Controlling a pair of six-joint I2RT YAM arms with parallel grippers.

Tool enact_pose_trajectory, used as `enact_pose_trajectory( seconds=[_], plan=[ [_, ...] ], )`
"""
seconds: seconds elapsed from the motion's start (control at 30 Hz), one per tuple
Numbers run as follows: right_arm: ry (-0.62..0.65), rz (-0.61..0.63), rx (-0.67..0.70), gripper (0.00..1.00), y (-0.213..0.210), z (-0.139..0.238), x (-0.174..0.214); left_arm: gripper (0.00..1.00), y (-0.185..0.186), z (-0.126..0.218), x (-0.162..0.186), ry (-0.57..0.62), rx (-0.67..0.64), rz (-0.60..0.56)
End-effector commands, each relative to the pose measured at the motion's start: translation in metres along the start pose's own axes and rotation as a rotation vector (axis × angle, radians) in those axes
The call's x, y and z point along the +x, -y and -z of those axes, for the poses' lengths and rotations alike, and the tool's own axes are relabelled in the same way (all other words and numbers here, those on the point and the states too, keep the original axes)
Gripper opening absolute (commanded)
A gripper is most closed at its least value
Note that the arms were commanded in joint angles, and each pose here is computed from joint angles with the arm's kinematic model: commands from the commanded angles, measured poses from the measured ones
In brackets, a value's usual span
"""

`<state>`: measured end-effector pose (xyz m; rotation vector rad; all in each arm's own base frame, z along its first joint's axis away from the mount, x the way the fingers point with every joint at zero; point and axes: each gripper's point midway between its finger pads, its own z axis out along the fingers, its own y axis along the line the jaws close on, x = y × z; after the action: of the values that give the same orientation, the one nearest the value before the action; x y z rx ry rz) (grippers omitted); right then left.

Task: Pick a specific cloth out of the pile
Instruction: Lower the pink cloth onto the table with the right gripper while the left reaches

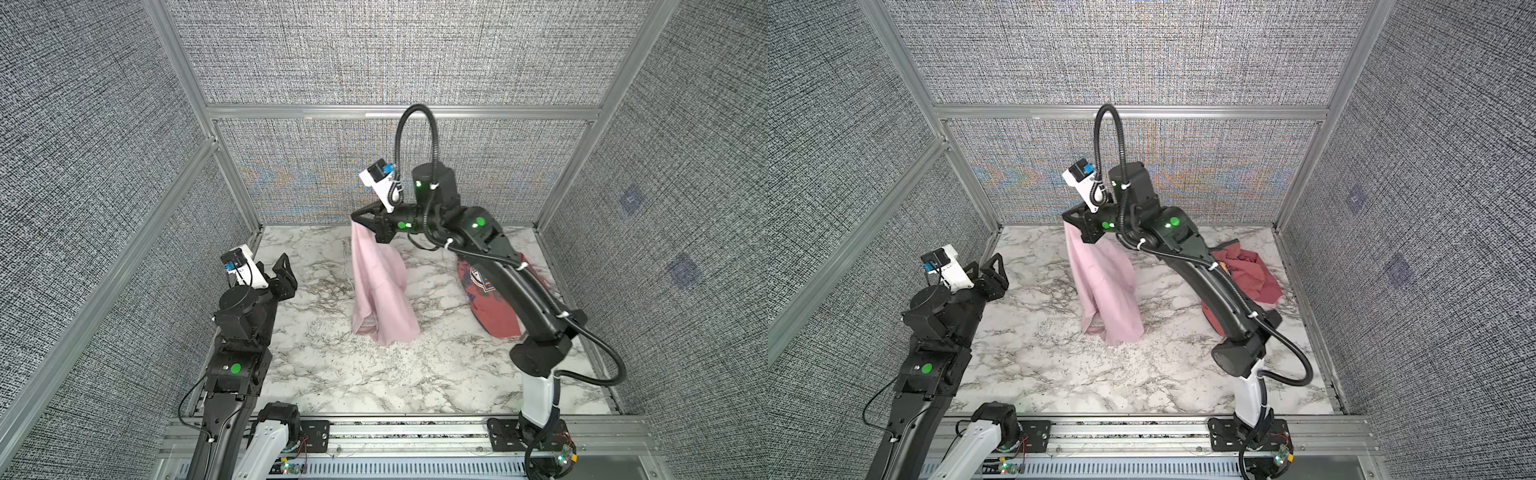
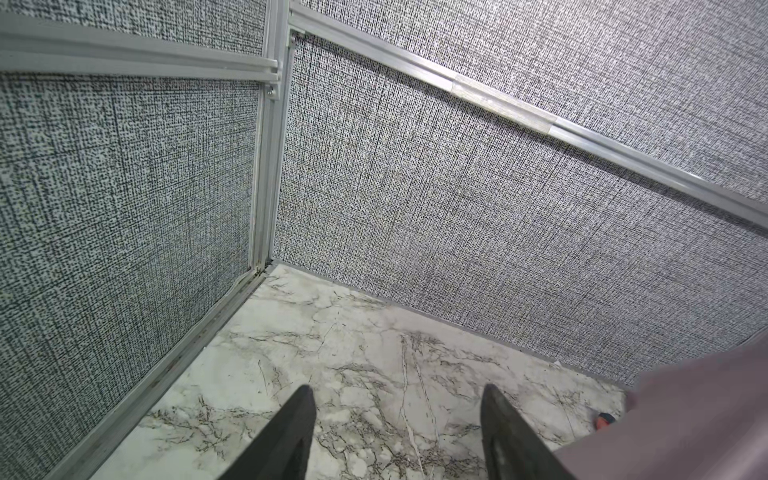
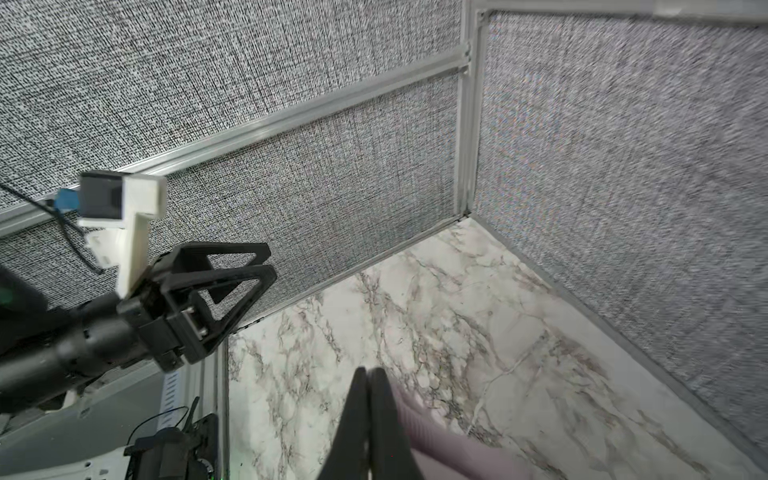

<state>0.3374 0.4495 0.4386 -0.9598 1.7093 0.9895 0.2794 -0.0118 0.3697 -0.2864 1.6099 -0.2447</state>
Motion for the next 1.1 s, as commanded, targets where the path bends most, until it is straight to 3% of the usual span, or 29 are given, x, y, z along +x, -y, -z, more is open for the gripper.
enact_pose_trajectory(
  seconds=[0.0,0.37,0.5,0.53,0.57,0.7,0.97,1.07],
  plan=[
    [0.050,-0.087,-0.148,0.00,-0.019,-0.035,0.000,0.65,0.002,0.011,-0.007,0.010,0.009,0.006],
    [0.005,-0.397,-0.346,0.00,-0.031,-0.160,0.079,0.64,-0.006,0.051,-0.036,0.076,-0.032,-0.001],
    [-0.061,-0.433,-0.355,0.00,-0.042,-0.188,0.113,0.64,-0.005,0.049,-0.034,0.063,-0.030,-0.005],
    [-0.074,-0.439,-0.371,0.06,-0.046,-0.191,0.118,0.64,-0.003,0.047,-0.034,0.059,-0.024,-0.004],
    [-0.083,-0.447,-0.375,0.18,-0.048,-0.193,0.123,0.64,-0.003,0.045,-0.031,0.050,-0.020,-0.002],
    [-0.088,-0.408,-0.324,0.41,-0.042,-0.180,0.125,0.64,0.004,0.036,-0.025,0.023,0.015,0.009],
    [-0.030,-0.328,-0.094,0.46,0.010,-0.116,0.121,0.59,0.028,-0.004,0.016,-0.150,0.136,0.015],
    [0.003,-0.327,0.034,0.46,0.043,-0.074,0.131,0.56,0.042,-0.022,0.051,-0.254,0.218,0.030]
  ],
)
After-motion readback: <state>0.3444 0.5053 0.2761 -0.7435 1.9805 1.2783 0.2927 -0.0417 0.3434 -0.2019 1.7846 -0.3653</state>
